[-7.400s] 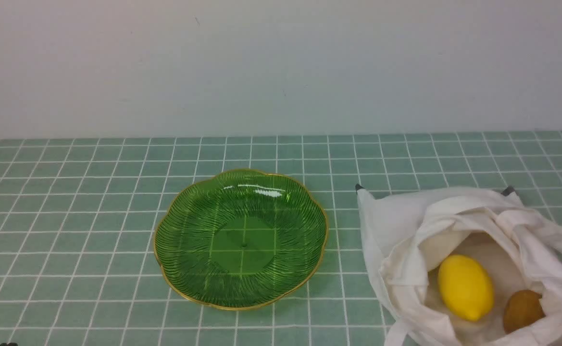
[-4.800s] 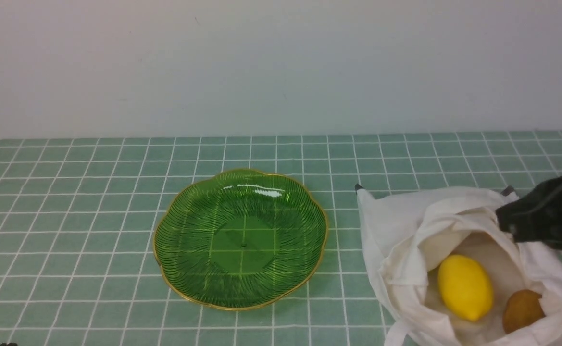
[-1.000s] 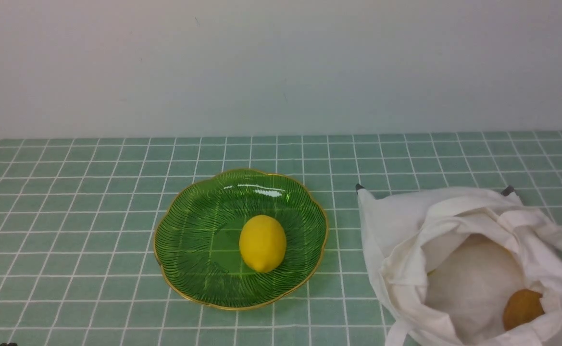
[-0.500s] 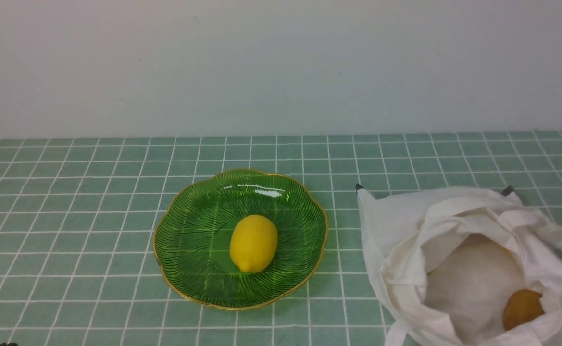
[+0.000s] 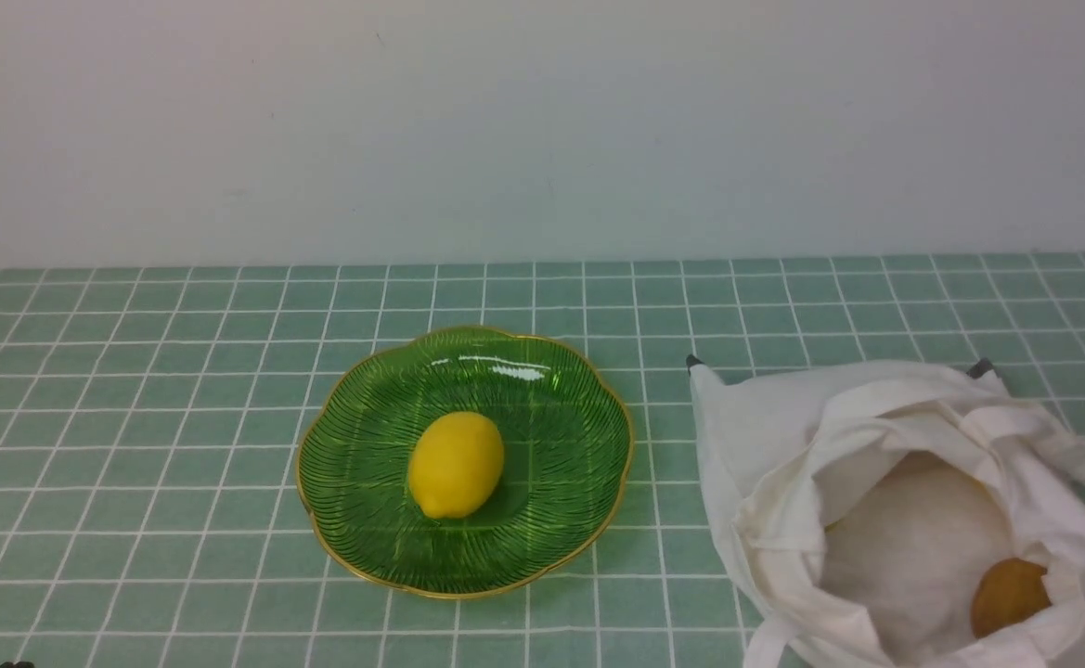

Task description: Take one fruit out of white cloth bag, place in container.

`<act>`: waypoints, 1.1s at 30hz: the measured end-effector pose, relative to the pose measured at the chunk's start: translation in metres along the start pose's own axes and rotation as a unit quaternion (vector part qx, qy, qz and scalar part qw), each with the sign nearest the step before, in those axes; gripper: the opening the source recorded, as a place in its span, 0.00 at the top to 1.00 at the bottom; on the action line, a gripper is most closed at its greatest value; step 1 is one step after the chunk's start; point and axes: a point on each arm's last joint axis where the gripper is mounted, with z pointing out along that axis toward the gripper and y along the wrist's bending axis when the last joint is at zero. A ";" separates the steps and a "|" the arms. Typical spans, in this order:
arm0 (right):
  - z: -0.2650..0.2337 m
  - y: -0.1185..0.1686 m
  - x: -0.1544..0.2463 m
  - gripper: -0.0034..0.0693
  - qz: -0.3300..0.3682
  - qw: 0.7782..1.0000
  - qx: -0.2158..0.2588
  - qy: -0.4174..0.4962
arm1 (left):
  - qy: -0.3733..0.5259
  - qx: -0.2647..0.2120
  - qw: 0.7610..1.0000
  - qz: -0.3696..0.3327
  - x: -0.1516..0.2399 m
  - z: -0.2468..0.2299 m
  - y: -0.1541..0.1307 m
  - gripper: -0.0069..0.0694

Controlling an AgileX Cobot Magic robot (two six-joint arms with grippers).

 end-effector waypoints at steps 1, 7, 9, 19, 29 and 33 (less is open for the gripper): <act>0.000 0.000 -0.001 0.97 -0.006 1.000 -0.001 -0.003 | 0.000 0.000 1.000 0.000 0.000 0.000 0.000 0.92; -0.001 0.001 0.001 0.97 -0.029 0.999 -0.005 -0.018 | 0.000 0.000 1.000 0.000 0.000 0.000 0.000 0.92; -0.001 -0.001 0.007 0.97 -0.039 0.999 0.003 -0.026 | 0.000 0.000 1.000 0.000 0.000 0.000 0.000 0.92; 0.013 -0.027 0.093 0.97 -0.052 0.981 0.186 0.004 | 0.000 0.000 1.000 0.000 0.000 0.000 0.000 0.92; 0.017 -0.049 0.195 0.97 -0.025 0.955 0.286 0.079 | 0.000 0.000 1.000 0.000 0.000 0.000 0.000 0.92; 0.015 -0.051 0.194 0.97 -0.025 0.946 0.314 0.073 | 0.000 0.000 1.000 0.000 0.000 0.000 0.000 0.92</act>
